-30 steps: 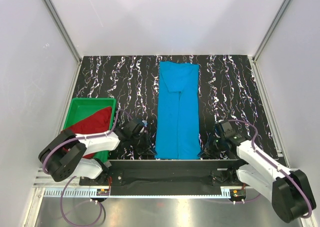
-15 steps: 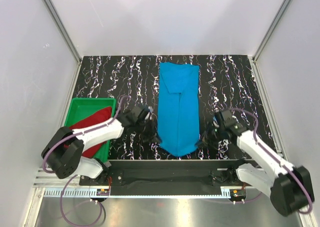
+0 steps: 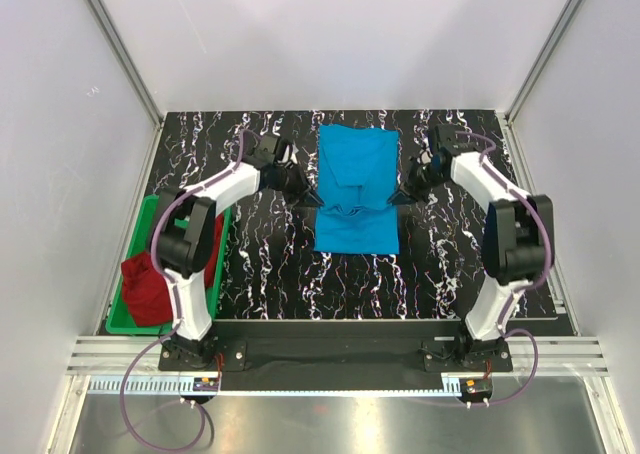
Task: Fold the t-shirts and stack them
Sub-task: Fold the tshirt
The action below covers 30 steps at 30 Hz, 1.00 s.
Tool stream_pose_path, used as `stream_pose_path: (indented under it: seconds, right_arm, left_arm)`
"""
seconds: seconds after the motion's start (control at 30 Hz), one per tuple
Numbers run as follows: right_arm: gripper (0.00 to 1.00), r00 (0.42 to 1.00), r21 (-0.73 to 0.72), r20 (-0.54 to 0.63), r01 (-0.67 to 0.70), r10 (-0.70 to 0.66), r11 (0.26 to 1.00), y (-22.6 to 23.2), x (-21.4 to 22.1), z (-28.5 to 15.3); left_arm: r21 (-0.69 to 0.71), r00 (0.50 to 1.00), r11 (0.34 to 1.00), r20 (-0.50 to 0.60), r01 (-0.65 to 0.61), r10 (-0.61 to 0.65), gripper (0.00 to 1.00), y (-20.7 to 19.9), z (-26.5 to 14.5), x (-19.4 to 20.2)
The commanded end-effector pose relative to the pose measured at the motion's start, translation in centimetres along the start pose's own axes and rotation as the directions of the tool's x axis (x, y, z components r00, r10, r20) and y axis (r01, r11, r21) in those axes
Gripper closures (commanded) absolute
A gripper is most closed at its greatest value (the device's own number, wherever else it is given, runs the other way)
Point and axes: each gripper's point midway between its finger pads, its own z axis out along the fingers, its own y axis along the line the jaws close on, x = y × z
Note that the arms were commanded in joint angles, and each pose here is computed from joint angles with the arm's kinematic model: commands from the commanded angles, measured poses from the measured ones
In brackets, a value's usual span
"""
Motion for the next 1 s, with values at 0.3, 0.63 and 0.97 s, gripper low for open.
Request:
stream_pose_path:
  seconds: [0.3, 0.63, 0.97]
  right_arm:
    - [1.0, 0.998, -0.015, -0.059, 0.028, -0.029, 0.999, -0.5, -4.8, 1.7]
    - [1.0, 0.997, -0.045, -0.075, 0.013, -0.016, 0.999, -1.1, -6.0, 2.8]
    - [1.0, 0.996, -0.084, -0.087, -0.003, -0.005, 0.996, -0.3, -7.4, 3.7]
  left_arm:
    - [0.124, 0.998, 0.992, -0.058, 0.024, -0.017, 1.0, -1.7, 1.7, -4.6]
    - [0.11, 0.998, 0.993, -0.046, 0.047, -0.042, 1.0, -1.0, 2.4, -5.7]
    - [0.096, 0.997, 0.993, -0.029, 0.073, -0.071, 1.0, -0.3, 2.4, -6.7]
